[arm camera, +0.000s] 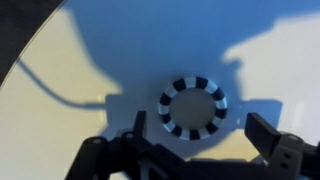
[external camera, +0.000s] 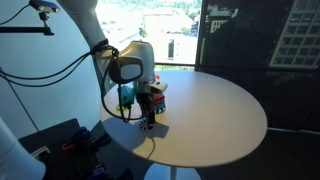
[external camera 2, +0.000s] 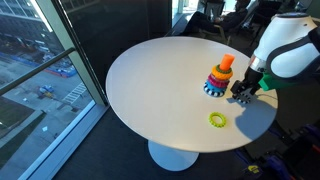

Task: Put the black and white ring through the pole

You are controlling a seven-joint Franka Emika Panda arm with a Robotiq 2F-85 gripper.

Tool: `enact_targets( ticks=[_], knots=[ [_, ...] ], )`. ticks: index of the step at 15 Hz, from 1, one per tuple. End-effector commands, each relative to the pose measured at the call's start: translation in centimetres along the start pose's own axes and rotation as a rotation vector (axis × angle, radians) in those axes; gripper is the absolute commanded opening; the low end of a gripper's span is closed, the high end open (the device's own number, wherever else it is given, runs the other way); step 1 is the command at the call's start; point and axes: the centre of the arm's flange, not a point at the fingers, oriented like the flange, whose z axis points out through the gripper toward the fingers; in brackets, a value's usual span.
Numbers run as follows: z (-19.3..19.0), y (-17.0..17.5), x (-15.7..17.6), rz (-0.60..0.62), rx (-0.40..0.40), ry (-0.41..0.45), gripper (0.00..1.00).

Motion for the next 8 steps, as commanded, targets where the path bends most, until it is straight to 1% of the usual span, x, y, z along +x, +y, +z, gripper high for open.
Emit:
enact_targets(
  ticks=[1,6,7,8],
  knots=[
    [0.36,-0.12,0.76,0.009,0.006,0.012,1.0],
    [0.68,-0.2,0.82,0.014,0.007,0.006,1.0],
    [0.69,-0.2,0.82,0.017,0.008,0.006,0.96],
    [0.71,-0.22,0.82,0.018,0.009,0.005,0.89]
  ],
)
